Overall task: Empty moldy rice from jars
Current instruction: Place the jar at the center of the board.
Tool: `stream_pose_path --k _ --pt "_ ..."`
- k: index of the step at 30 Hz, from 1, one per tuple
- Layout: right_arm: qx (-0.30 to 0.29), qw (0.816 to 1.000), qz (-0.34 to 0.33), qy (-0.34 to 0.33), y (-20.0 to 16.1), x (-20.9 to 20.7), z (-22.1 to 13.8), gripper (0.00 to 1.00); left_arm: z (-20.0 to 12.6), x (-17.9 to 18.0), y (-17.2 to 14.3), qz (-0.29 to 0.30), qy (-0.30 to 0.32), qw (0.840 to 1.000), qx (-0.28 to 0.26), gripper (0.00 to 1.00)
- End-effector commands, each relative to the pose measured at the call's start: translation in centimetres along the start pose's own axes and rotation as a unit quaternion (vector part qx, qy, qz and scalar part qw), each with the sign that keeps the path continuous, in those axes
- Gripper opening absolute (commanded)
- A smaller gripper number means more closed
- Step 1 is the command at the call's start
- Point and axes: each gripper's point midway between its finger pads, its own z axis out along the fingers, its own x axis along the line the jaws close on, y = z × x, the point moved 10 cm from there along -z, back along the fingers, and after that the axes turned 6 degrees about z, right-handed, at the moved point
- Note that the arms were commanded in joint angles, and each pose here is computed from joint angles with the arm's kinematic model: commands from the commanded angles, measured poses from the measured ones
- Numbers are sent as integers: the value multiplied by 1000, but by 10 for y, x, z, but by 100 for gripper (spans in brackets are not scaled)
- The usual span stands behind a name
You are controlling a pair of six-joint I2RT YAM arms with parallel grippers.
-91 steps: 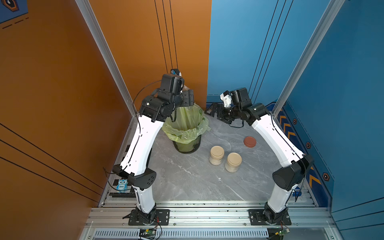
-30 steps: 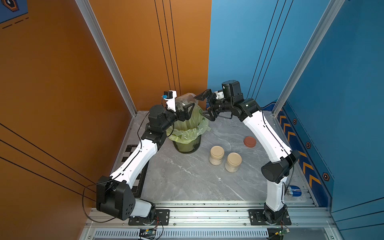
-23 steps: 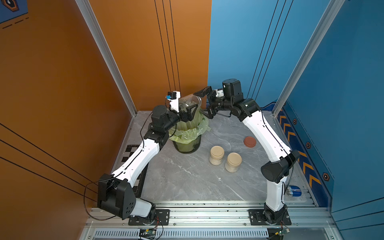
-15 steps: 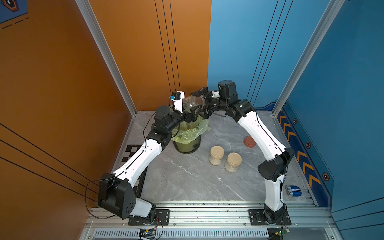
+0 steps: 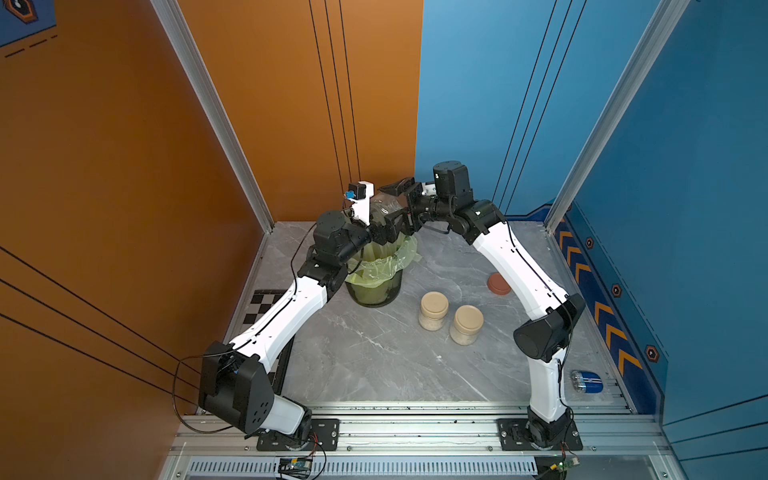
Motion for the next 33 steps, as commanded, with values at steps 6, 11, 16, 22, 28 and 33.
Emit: stream_pose_path --k 6,11,16,22,28,33 --pt "-6 998 -65 24 -3 13 -10 0 -9 -16 29 -2 -29 998 -57 98" --pt "-26 995 -89 27 8 16 -21 0 -25 -14 33 -10 -26 998 -63 98" --pt "-44 993 -104 21 18 14 -26 0 -40 -15 37 -12 -28 997 -69 98" --pt "-62 990 -128 12 28 11 -33 0 -62 -16 39 -16 -17 998 -64 98" --pt "-82 979 -188 -11 28 4 -43 0 -82 -22 37 -13 -9 999 -29 98" --pt "-106 966 -232 -41 29 -7 -52 0 -97 -27 32 -11 -3 1000 17 98"
